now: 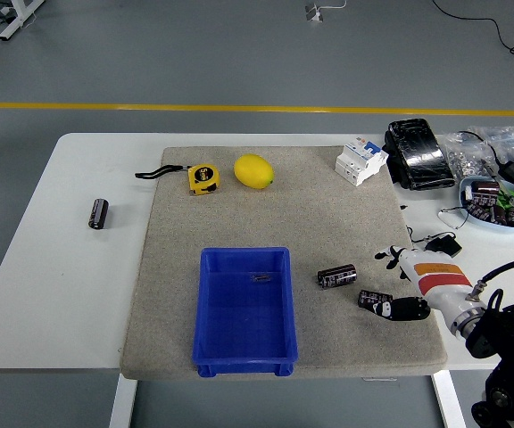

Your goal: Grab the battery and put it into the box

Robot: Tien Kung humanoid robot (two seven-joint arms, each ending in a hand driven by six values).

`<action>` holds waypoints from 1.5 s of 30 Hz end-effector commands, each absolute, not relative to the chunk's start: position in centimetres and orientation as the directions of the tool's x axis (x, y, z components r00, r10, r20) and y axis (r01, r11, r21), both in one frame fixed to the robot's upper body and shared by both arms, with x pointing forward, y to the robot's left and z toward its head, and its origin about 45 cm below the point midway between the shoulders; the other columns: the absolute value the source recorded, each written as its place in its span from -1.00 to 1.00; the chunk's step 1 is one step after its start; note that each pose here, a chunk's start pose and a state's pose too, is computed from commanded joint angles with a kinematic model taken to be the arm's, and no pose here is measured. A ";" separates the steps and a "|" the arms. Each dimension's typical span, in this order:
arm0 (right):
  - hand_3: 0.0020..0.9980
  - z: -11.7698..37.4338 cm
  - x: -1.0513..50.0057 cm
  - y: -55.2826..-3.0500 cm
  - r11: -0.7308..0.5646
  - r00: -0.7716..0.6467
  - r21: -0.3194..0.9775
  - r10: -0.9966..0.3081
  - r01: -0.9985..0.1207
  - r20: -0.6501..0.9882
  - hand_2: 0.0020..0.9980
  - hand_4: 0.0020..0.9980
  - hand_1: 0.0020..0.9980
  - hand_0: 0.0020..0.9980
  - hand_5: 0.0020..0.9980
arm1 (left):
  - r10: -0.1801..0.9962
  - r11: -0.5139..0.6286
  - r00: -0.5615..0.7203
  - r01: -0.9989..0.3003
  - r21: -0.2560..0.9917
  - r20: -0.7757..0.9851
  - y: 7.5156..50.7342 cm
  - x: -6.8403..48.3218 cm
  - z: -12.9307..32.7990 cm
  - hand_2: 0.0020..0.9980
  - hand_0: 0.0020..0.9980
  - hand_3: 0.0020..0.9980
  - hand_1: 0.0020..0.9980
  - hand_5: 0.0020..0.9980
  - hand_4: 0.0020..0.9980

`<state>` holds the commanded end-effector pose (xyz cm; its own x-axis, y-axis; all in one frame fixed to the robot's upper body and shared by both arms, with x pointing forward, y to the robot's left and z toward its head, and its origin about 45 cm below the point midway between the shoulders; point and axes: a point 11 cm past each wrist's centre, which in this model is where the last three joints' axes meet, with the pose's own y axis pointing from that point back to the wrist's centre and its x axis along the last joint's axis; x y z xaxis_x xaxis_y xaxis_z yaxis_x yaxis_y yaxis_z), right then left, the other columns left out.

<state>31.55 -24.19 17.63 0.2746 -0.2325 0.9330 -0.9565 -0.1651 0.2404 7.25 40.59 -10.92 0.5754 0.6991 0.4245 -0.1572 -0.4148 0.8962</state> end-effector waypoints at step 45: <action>0.02 15.2 32.0 -23.8 -0.166 0.295 0.268 -0.167 -0.949 0.941 -0.01 1.00 -0.44 -0.70 -0.46 | 0.695 -0.412 0.582 -0.159 0.897 0.422 40.6 7.5 -10.9 0.45 0.43 0.26 0.37 0.32 0.30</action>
